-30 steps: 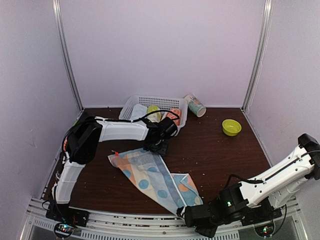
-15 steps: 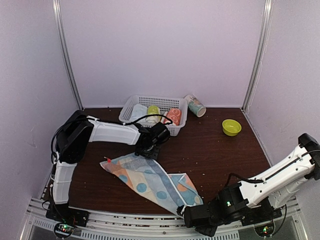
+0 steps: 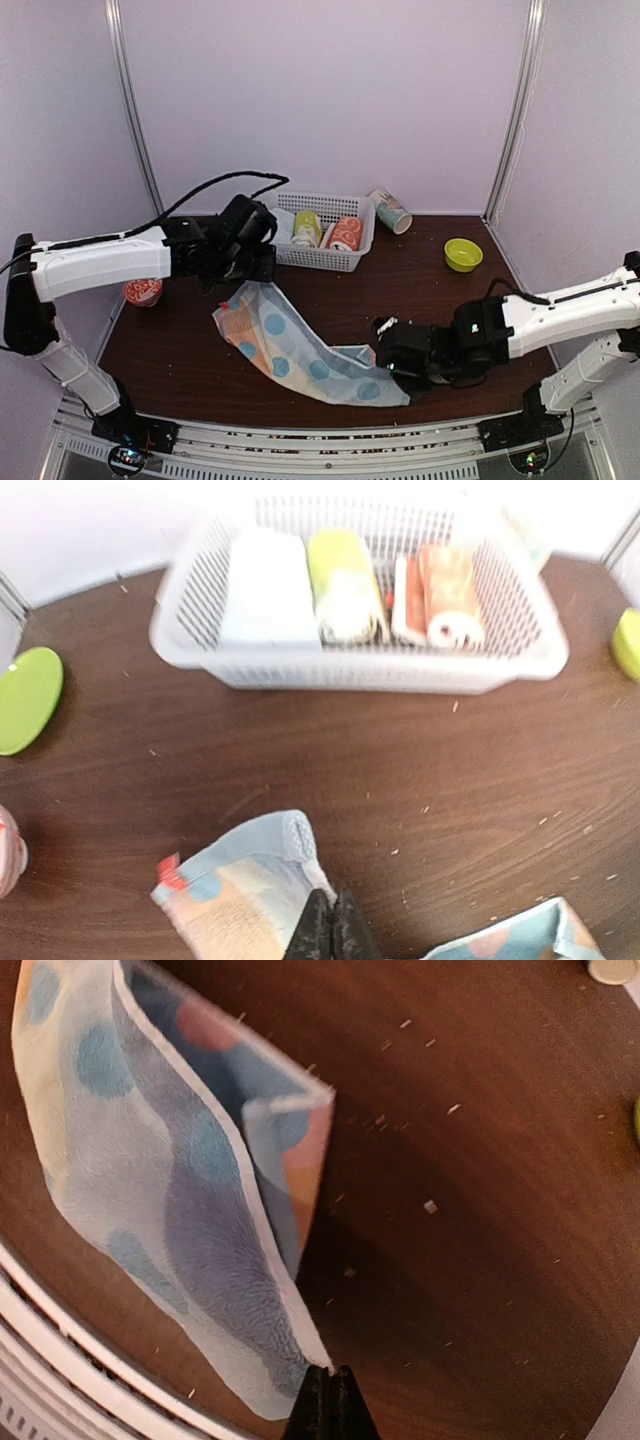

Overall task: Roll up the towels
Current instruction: Pick up the towel from the center of the board, then adjust the towel at the center of the board.

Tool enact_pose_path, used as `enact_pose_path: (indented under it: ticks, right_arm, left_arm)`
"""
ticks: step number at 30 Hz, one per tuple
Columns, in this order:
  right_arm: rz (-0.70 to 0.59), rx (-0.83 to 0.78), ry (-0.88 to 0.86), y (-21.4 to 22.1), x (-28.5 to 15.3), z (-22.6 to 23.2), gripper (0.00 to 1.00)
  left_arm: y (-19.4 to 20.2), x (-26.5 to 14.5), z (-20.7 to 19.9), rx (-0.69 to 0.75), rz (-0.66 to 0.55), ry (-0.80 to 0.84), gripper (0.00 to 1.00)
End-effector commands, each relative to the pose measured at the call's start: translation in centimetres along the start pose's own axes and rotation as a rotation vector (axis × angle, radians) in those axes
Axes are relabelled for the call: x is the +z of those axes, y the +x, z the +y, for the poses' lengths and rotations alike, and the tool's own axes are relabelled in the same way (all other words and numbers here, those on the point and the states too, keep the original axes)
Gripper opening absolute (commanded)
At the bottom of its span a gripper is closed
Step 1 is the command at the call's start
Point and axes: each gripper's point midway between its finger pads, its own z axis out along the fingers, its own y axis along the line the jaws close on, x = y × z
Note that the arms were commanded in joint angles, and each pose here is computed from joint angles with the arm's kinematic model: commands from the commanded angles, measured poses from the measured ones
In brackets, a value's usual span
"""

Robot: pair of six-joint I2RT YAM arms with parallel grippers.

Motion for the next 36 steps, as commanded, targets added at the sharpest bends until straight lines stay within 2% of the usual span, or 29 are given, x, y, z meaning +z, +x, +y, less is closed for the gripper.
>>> enact_pose_path:
  ticks: [1,5,8,11,17,21,25,26,31,33,36]
  right_arm:
    - [-0.252,0.187,0.117,-8.2,-4.9,-7.7,0.0]
    - [-0.472,0.334,0.109,-13.1,-10.1,-11.8,0.0]
    - [-0.549,0.41,0.082,-14.0,-10.7,-13.2,0.0]
    - [-0.493,0.473,0.022,-12.5,-7.1,-13.0,0.0]
    - [-0.298,0.512,-0.05,-5.9,1.1,-9.9,0.0]
    - [-0.257,0.537,-0.105,-3.4,3.2,-8.6,0.0]
    - [-0.223,0.512,-0.105,-2.8,3.8,-8.3,0.0]
    - [-0.221,0.504,-0.103,-2.8,3.7,-8.3,0.0]
    - [-0.21,0.47,-0.086,-2.8,3.7,-8.4,0.0]
    - [-0.204,0.462,-0.084,-2.7,3.9,-8.4,0.0]
    - [-0.192,0.45,-0.096,-2.5,4.0,-8.1,0.0]
  left_arm:
    - [-4.8,-5.3,2.9,-0.106,-0.18,-0.01,0.0]
    - [-7.5,-10.4,4.2,-0.186,-0.304,0.068,0.0]
    - [-7.2,-12.2,5.1,-0.26,-0.36,0.138,0.0]
    - [-4.2,-11.3,6.0,-0.292,-0.338,0.158,0.0]
    - [4.7,-6.8,8.2,-0.34,-0.178,0.105,0.0]
    - [8.8,-4.8,9.0,-0.383,-0.109,0.096,0.0]
    - [10.4,-3.8,9.1,-0.37,-0.057,0.067,0.0]
    - [10.6,-3.6,9.2,-0.358,-0.042,0.049,0.03]
    - [11.5,-2.9,9.2,-0.307,0.053,-0.031,0.5]
    - [12.5,-2.4,9.2,-0.313,0.103,-0.055,0.62]
    - [14.5,-1.6,9.3,-0.336,0.169,-0.078,0.68]
